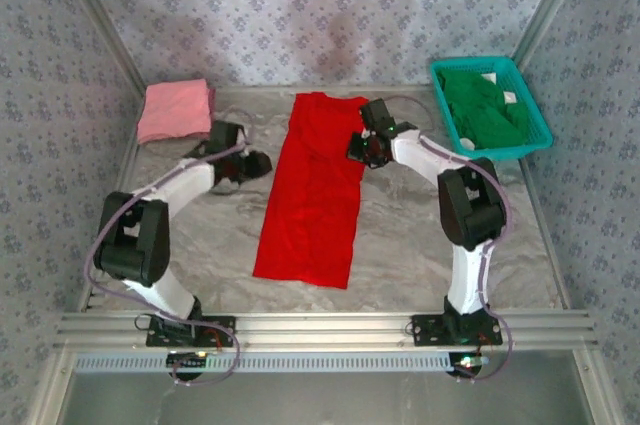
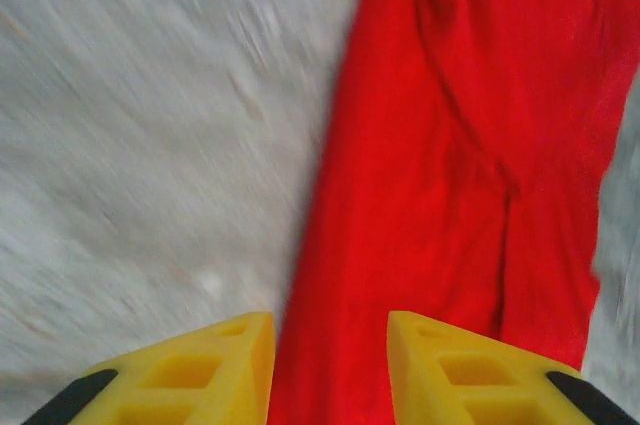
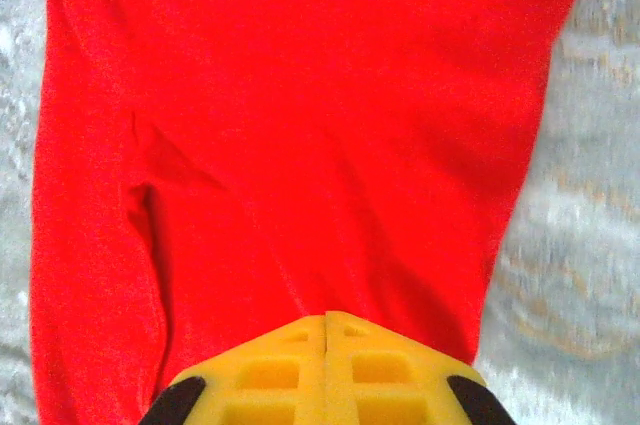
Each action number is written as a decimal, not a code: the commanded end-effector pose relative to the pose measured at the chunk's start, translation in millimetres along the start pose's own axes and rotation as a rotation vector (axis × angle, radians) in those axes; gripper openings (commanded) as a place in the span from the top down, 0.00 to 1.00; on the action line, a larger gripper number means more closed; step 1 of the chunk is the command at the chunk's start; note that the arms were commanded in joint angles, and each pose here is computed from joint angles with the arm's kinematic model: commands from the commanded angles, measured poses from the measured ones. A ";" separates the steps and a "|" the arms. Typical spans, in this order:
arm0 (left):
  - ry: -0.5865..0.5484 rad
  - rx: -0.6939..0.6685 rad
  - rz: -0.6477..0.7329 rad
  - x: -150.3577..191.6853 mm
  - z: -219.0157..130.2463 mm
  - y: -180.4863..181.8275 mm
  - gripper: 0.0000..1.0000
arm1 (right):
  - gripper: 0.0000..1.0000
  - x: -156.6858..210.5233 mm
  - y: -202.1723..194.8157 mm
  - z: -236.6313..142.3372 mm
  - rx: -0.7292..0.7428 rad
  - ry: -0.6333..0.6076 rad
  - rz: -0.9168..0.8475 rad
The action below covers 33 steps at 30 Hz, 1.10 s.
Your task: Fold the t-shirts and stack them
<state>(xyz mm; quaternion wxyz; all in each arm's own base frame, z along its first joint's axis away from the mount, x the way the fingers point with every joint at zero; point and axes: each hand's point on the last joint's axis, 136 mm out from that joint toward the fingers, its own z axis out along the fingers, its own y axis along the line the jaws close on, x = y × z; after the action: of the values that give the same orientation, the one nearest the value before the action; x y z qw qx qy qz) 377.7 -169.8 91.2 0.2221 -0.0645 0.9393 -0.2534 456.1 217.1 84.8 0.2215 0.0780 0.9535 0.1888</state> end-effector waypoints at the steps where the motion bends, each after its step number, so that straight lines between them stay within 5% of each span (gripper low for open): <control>1: 0.024 0.021 -0.008 29.1 -4.6 -5.3 0.70 | 1.00 -0.5 -34.4 22.7 0.120 0.056 0.017; 14: 0.142 -0.073 -0.142 138.4 -49.2 29.4 0.61 | 1.00 -54.8 -80.7 99.3 0.153 0.034 0.236; 22: 0.176 -0.056 -0.198 174.7 -60.1 40.2 0.57 | 1.00 -107.7 -75.1 101.9 0.106 -0.031 0.267; 24: 0.179 -0.023 -0.194 177.4 -60.3 34.1 0.50 | 0.98 -116.3 -59.7 90.6 0.040 -0.034 0.273; 29: 0.174 0.066 -0.153 175.2 -55.6 12.5 0.49 | 0.84 -127.7 12.0 12.4 -0.160 -0.058 0.171; 33: 0.198 0.093 -0.138 174.8 -47.6 3.1 0.48 | 0.78 -87.0 46.8 -51.2 -0.264 -0.072 0.063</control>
<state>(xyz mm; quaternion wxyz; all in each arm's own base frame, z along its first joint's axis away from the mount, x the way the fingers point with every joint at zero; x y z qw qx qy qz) 196.5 -174.1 55.7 0.1193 -0.1025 0.9424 -0.2951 549.9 192.6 83.2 0.2044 0.1549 0.9338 0.2495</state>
